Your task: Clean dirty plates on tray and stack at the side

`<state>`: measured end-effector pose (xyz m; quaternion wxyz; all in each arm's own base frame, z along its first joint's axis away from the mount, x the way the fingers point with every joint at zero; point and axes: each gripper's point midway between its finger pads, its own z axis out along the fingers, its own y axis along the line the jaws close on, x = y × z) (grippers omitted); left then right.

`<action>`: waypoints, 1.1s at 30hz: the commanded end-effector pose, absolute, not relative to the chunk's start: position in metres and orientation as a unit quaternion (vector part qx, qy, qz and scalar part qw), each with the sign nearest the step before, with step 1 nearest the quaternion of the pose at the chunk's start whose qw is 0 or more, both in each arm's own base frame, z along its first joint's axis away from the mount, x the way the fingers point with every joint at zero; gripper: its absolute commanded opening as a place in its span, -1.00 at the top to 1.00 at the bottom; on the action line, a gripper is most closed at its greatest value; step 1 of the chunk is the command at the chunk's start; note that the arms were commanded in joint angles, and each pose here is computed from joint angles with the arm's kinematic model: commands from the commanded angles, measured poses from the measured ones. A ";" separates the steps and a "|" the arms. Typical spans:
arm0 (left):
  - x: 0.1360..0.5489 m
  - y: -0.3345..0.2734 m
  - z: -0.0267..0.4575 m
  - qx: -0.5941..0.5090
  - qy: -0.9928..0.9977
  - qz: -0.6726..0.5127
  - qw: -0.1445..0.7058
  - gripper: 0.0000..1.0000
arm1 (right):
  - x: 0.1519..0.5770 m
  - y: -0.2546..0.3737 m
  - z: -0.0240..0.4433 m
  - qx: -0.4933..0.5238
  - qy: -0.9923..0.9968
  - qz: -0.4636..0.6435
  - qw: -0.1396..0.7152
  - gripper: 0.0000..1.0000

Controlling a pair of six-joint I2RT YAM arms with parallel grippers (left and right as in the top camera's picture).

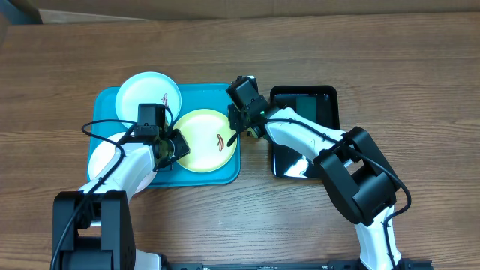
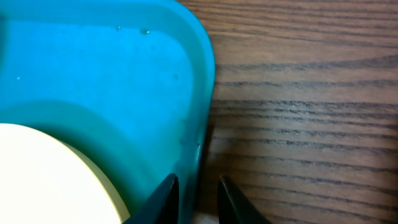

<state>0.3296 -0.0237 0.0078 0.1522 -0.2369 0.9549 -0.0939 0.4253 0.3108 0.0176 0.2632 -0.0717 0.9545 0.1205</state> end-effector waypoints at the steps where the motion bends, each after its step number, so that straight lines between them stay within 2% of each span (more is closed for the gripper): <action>1: 0.326 -0.027 0.001 -0.234 0.957 -0.098 0.139 0.17 | 0.428 0.311 0.013 -0.072 0.955 0.113 0.264 0.54; 7: 0.328 -0.028 0.001 -0.232 0.957 -0.103 0.141 0.14 | 0.424 0.315 0.013 -0.077 0.956 0.116 0.260 0.56; 16: 0.328 -0.028 0.001 -0.233 0.957 -0.103 0.141 0.14 | 0.420 0.315 0.008 -0.080 0.957 0.114 0.256 0.72; 23: 0.328 -0.028 0.001 -0.233 0.957 -0.103 0.142 0.14 | 0.415 0.311 -0.005 -0.081 0.962 0.103 0.241 0.74; 26: 0.329 -0.028 0.002 -0.233 0.957 -0.103 0.143 0.14 | 0.415 0.308 -0.006 -0.080 0.963 0.095 0.241 0.85; 33: 0.329 -0.028 0.002 -0.232 0.956 -0.103 0.143 0.14 | 0.417 0.299 -0.006 -0.087 0.964 0.074 0.240 0.89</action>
